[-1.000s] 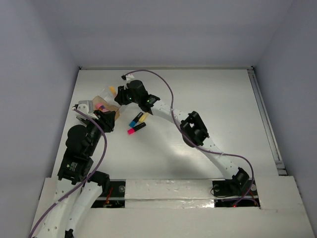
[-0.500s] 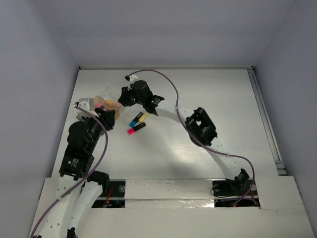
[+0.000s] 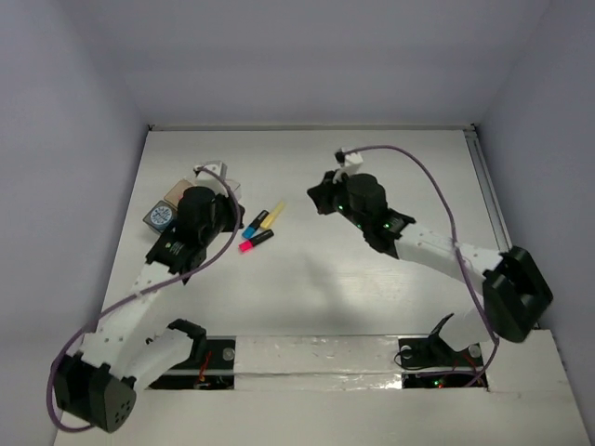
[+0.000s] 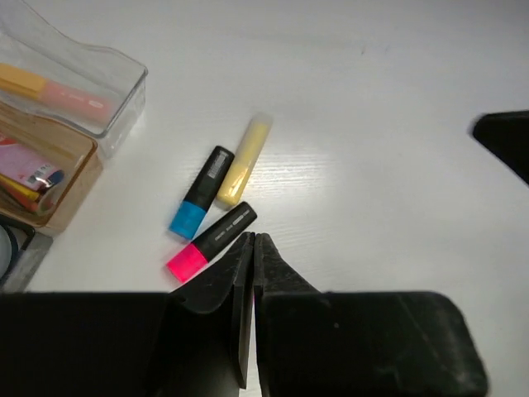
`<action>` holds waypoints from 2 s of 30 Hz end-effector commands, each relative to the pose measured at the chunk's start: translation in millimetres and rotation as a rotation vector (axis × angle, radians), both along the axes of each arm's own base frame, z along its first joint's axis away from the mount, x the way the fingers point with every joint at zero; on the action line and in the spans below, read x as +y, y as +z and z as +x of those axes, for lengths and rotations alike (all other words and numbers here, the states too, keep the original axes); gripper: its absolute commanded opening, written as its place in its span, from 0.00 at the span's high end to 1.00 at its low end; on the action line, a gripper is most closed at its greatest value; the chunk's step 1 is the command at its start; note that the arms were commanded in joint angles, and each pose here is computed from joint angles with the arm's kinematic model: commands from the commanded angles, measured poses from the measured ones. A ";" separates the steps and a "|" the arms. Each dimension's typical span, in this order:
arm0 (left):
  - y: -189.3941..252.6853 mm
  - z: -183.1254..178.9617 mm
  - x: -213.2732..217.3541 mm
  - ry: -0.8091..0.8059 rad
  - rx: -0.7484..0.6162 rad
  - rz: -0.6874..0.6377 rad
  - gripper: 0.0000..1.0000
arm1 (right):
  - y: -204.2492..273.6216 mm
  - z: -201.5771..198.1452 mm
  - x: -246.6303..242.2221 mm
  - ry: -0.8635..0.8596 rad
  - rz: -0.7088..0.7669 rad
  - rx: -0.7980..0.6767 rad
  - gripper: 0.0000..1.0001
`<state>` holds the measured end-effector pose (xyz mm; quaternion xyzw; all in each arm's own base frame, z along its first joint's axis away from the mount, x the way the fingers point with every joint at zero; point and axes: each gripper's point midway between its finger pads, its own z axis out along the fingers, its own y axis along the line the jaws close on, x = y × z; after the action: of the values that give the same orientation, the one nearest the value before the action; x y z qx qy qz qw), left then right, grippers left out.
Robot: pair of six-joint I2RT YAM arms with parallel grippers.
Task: Sort the stationery into containers
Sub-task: Pick up the pen from the center of the board.
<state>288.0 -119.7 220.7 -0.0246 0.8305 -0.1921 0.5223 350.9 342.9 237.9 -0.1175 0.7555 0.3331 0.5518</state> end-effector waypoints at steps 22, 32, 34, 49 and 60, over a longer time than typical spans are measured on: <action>-146.8 30.7 -43.6 -0.172 0.393 0.500 0.54 | -45.5 -70.6 -155.7 -0.238 -0.073 0.060 0.55; -169.2 34.7 -45.2 -0.186 0.449 0.541 0.49 | -40.1 -74.1 -156.0 -0.228 -0.057 0.044 0.55; -173.7 34.9 -43.7 -0.182 0.460 0.552 0.49 | -41.1 -74.8 -155.8 -0.225 -0.058 0.045 0.55; -189.5 16.4 -59.9 -0.246 0.516 0.549 0.72 | -40.0 -75.3 -157.8 -0.233 -0.053 0.041 0.55; -80.5 37.4 -93.2 -0.207 0.265 0.326 1.00 | -45.1 -71.1 -163.5 -0.274 -0.066 0.049 0.49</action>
<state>298.2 -190.4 54.8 0.1577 0.9456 -0.0389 0.2818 274.6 184.7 187.5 -0.0368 0.7960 0.2394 0.5548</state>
